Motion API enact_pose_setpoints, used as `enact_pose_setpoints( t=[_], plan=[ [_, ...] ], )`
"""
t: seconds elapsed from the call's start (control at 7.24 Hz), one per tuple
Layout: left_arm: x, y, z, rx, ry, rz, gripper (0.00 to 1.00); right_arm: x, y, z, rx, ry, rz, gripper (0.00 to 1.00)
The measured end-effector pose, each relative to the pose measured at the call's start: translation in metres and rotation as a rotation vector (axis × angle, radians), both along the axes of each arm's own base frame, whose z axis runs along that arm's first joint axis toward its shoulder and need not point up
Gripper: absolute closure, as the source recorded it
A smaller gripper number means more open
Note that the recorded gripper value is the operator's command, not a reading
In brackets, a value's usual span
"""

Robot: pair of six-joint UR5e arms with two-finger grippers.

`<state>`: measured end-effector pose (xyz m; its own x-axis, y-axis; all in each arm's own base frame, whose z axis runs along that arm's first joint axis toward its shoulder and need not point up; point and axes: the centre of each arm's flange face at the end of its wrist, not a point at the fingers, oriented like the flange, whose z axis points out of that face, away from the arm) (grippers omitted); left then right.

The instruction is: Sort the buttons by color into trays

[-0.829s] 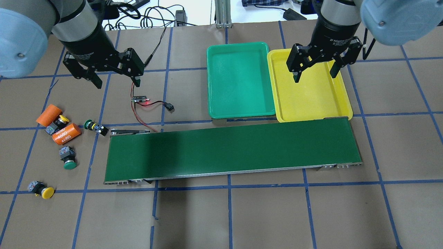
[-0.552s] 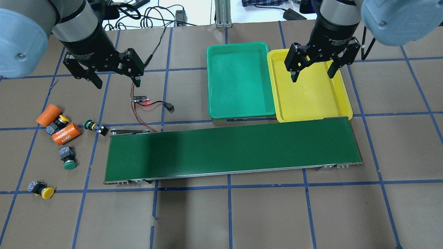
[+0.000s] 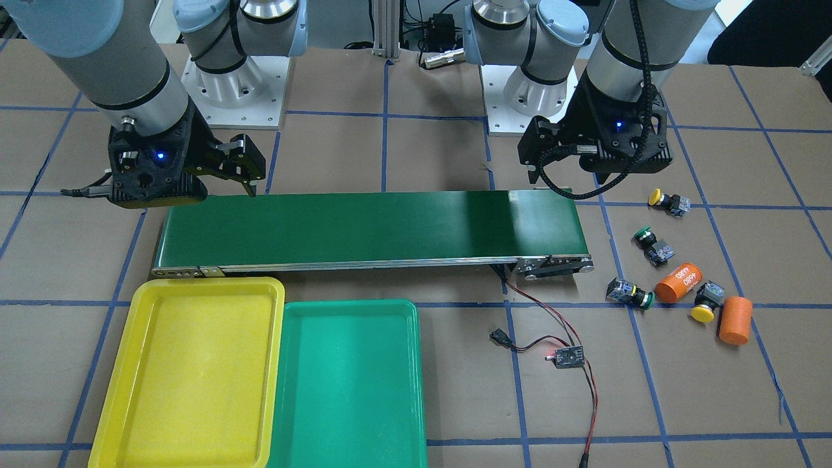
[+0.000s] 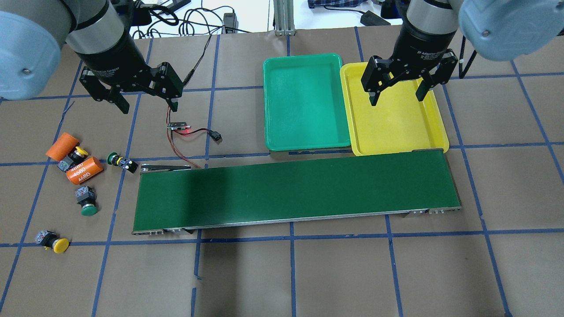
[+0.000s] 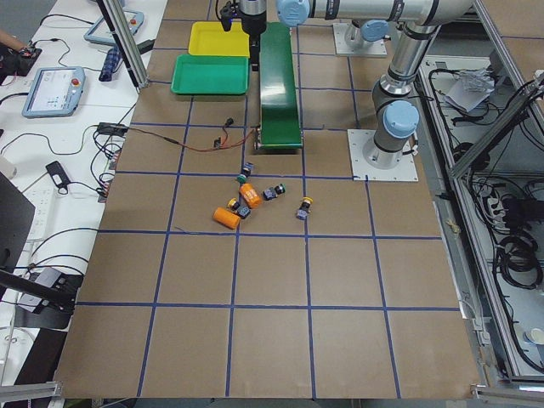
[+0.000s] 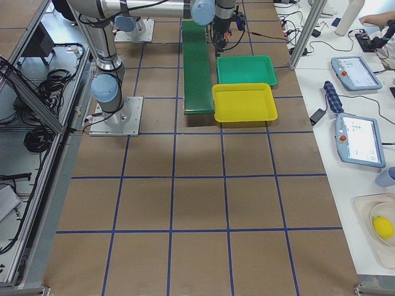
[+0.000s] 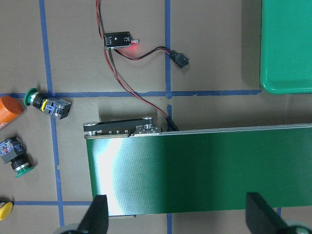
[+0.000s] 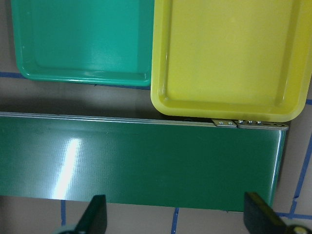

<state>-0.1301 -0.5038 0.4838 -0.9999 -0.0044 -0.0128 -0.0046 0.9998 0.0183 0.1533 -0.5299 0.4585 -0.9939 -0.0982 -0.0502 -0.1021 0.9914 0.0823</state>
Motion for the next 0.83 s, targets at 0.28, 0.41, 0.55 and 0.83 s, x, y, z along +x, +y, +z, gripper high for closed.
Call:
enact_pose_setpoints(
  t=[0.28, 0.41, 0.55, 0.83],
  plan=[
    [0.0009, -0.0002, 0.0, 0.0, -0.001, -0.001, 0.0, 0.0, -0.0001, 0.0003, -0.001, -0.001, -0.002, 0.0],
    [0.001, -0.0002, 0.0, 0.0, -0.001, -0.001, 0.0, 0.0001, 0.0, 0.0002, -0.001, -0.001, -0.003, 0.0],
    [0.0012, -0.0001, -0.0003, 0.001, -0.002, -0.001, 0.0, 0.0003, 0.0001, -0.0004, 0.001, -0.001, -0.003, 0.0],
    [0.0024, 0.0005, -0.0005, 0.005, -0.003, -0.031, 0.0, 0.0003, 0.0009, -0.0005, 0.002, -0.001, -0.003, 0.0]
  ],
)
